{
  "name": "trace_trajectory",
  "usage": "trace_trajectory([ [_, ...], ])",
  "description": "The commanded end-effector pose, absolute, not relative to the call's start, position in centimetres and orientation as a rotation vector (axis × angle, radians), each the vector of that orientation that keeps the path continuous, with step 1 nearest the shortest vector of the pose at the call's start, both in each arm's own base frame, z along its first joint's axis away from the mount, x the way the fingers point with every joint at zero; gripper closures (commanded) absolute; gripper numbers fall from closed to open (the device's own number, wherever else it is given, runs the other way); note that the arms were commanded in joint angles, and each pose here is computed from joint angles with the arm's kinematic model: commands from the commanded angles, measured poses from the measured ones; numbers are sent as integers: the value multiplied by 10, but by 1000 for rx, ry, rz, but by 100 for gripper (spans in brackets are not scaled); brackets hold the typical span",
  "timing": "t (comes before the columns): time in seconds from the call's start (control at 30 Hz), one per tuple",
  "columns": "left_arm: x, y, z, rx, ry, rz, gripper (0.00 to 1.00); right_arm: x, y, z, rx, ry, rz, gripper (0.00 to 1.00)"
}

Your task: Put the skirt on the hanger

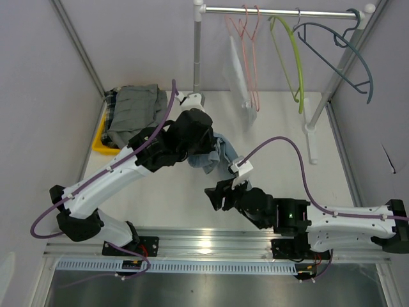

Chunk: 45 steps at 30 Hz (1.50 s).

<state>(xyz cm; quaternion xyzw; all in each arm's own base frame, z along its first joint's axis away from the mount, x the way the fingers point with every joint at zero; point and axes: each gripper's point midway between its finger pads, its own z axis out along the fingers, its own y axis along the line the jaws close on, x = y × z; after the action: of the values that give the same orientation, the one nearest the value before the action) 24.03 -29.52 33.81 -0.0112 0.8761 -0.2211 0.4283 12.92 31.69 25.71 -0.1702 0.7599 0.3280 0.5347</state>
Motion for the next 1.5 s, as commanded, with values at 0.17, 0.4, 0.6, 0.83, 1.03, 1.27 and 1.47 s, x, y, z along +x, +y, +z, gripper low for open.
trace_trajectory([
  [0.17, 242, -310, 372, -94, 2090, -679, 100, 179, 320, 249, -223, 1760, 842, 39],
  [0.4, 240, -313, 368, -80, 2099, -678, 100, 213, 325, 243, -211, 1702, 872, 38],
  [0.6, 241, -315, 363, -71, 2106, -671, 100, 205, 342, 247, -229, 1681, 902, 40],
  [0.83, 239, -315, 364, -57, 2104, -687, 100, 217, 337, 226, -168, 1709, 816, 63],
  [1.03, 244, -298, 345, -64, 2121, -642, 100, 224, 314, 245, -133, 1677, 746, 100],
  [1.27, 283, -244, 341, -67, 2119, -562, 100, 220, 272, 294, -214, 1733, 639, 100],
  [1.47, 335, -210, 384, 11, 2076, -473, 100, 258, 230, 353, -314, 1728, 459, 100],
])
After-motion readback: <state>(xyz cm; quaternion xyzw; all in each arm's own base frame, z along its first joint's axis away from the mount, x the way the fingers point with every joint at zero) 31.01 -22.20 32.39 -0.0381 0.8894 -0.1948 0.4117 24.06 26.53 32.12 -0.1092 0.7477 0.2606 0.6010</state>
